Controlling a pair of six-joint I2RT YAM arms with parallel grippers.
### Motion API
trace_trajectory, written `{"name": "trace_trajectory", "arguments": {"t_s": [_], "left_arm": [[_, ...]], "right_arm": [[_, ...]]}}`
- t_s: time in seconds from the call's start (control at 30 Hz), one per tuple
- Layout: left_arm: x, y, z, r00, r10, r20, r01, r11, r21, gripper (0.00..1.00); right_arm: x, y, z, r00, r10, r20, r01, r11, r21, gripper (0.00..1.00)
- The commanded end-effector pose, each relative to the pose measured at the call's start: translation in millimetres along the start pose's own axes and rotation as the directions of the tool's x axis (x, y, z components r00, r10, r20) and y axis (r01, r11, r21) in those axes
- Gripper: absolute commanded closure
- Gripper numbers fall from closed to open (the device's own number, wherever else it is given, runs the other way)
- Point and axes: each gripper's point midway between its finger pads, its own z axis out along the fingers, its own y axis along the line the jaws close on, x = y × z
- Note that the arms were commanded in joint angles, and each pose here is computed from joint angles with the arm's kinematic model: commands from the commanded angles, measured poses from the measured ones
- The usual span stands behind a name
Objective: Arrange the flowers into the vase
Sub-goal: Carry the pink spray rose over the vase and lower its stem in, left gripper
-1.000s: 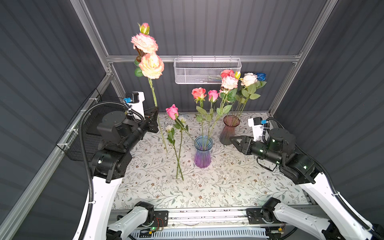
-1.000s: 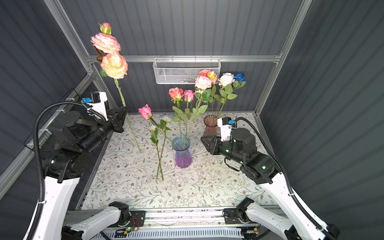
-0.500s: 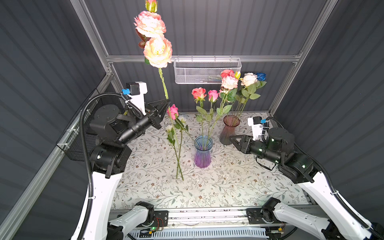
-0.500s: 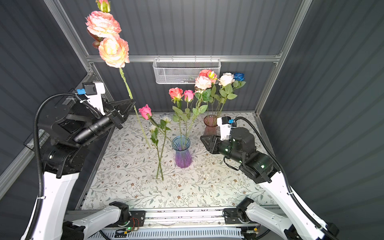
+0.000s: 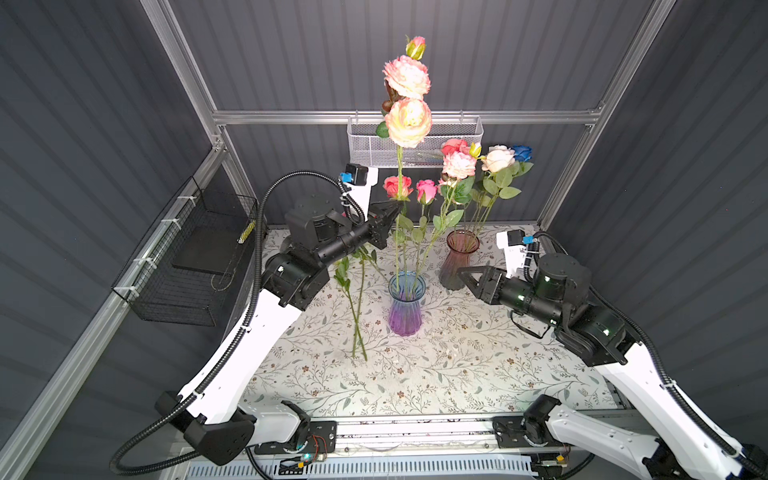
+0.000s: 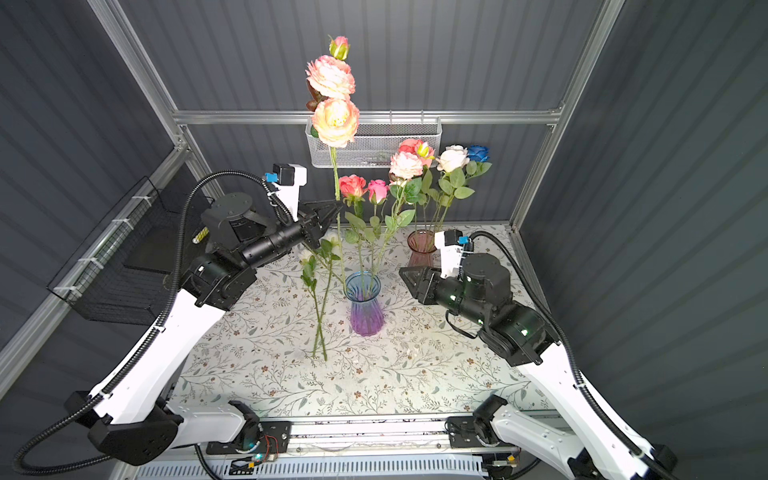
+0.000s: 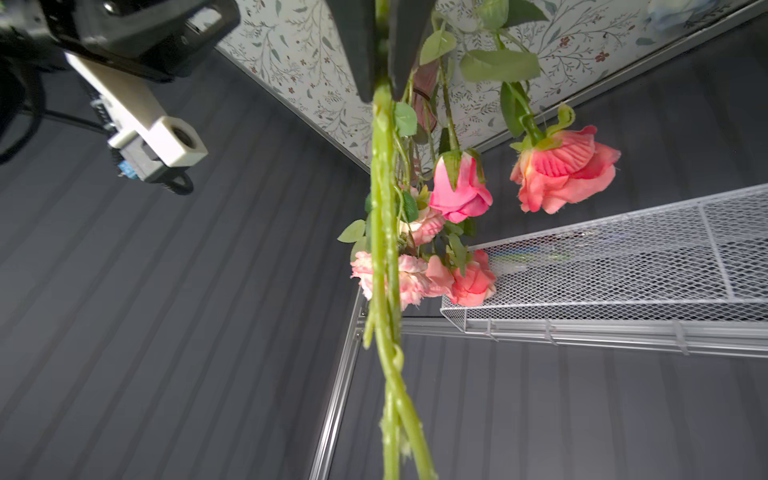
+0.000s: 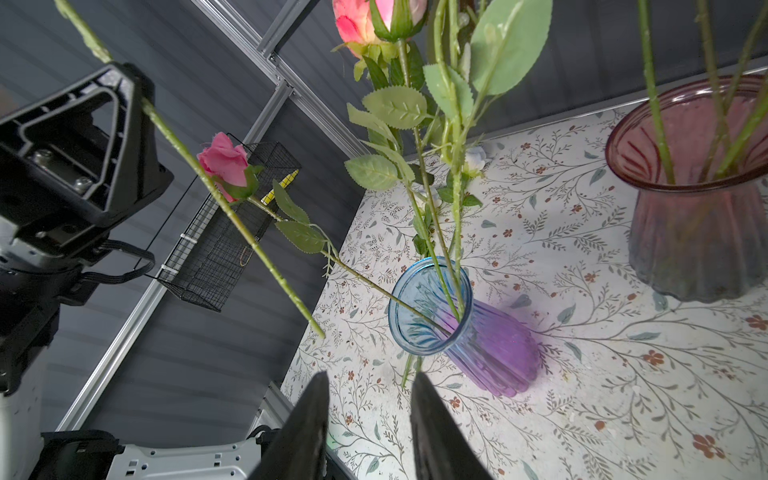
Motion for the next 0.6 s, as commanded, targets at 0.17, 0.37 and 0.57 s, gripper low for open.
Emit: {"name": "trace_trajectory", "arguments": {"t_s": [0.17,0.37,0.57], "left_arm": [[15.7,13.3,31.3,0.993,0.093,0.067,-0.084,0.988,-0.128,1.00],[68.9,24.2,47.9,0.989,0.147,-0.029,-0.150,0.973,-0.178,1.00],[114.6,36.6,56.4,0.989,0.116,-0.088,-0.132,0.970,-0.202,1.00]], "right_arm": [[-0.9,-3.9,1.8,0.999,-0.037,0.020,0.037,0.999,0.010,0.63],[9.0,-9.4,8.0,0.999,-0.046,-0.008,0.046,0.999,0.006,0.62],[24.2,-25.9,16.7,0.999,-0.034,-0.040,0.035,0.999,0.031,0.61]]}}
